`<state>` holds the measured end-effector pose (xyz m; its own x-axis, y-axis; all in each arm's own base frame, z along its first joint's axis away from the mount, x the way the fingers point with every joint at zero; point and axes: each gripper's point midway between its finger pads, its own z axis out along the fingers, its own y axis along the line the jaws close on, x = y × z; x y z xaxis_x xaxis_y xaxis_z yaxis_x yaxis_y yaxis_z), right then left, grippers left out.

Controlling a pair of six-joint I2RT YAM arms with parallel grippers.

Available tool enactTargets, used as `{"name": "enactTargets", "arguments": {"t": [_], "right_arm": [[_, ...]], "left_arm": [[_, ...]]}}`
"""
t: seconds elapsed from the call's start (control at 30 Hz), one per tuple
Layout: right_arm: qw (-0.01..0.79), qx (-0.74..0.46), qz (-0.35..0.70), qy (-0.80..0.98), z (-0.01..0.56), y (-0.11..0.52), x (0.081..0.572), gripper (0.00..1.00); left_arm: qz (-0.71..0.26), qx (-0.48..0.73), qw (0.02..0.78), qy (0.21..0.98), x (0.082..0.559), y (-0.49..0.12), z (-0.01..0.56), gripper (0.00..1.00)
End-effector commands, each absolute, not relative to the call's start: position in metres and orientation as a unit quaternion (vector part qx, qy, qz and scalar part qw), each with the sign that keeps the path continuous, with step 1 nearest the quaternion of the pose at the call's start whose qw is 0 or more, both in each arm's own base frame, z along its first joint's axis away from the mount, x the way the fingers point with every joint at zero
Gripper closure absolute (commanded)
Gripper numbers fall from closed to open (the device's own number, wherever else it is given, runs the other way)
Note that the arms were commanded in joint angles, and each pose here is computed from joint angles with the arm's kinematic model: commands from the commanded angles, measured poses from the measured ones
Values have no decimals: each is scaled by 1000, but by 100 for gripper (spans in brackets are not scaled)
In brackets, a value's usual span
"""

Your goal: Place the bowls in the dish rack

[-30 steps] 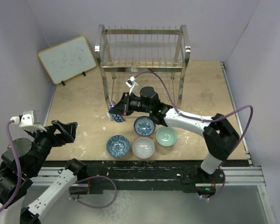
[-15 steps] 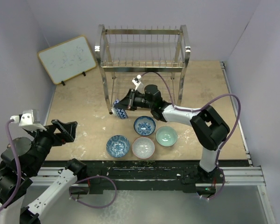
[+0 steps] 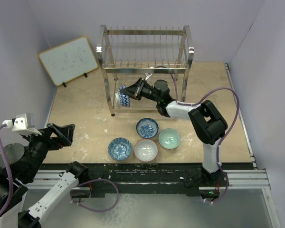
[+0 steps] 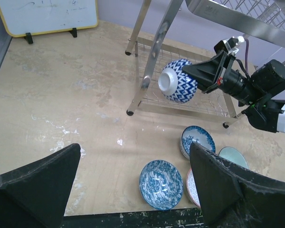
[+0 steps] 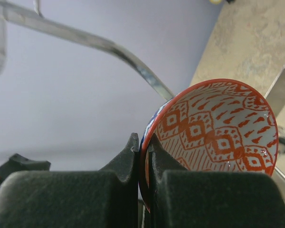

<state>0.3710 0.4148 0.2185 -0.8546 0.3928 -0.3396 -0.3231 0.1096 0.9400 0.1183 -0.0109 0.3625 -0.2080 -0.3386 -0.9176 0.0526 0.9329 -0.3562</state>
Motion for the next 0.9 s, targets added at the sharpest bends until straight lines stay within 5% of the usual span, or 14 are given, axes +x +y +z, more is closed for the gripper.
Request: {"name": "enactTargets", "arguments": {"t": [0.0,0.87], "right_arm": [[341,39,728,594,303,406,398,100],[377,165,761,502,286,408,499,100]], "left_arm": [[-147,-90,631,756,120,-8,372,1],[-137,-82,628,761,118,-6,364,1]]}}
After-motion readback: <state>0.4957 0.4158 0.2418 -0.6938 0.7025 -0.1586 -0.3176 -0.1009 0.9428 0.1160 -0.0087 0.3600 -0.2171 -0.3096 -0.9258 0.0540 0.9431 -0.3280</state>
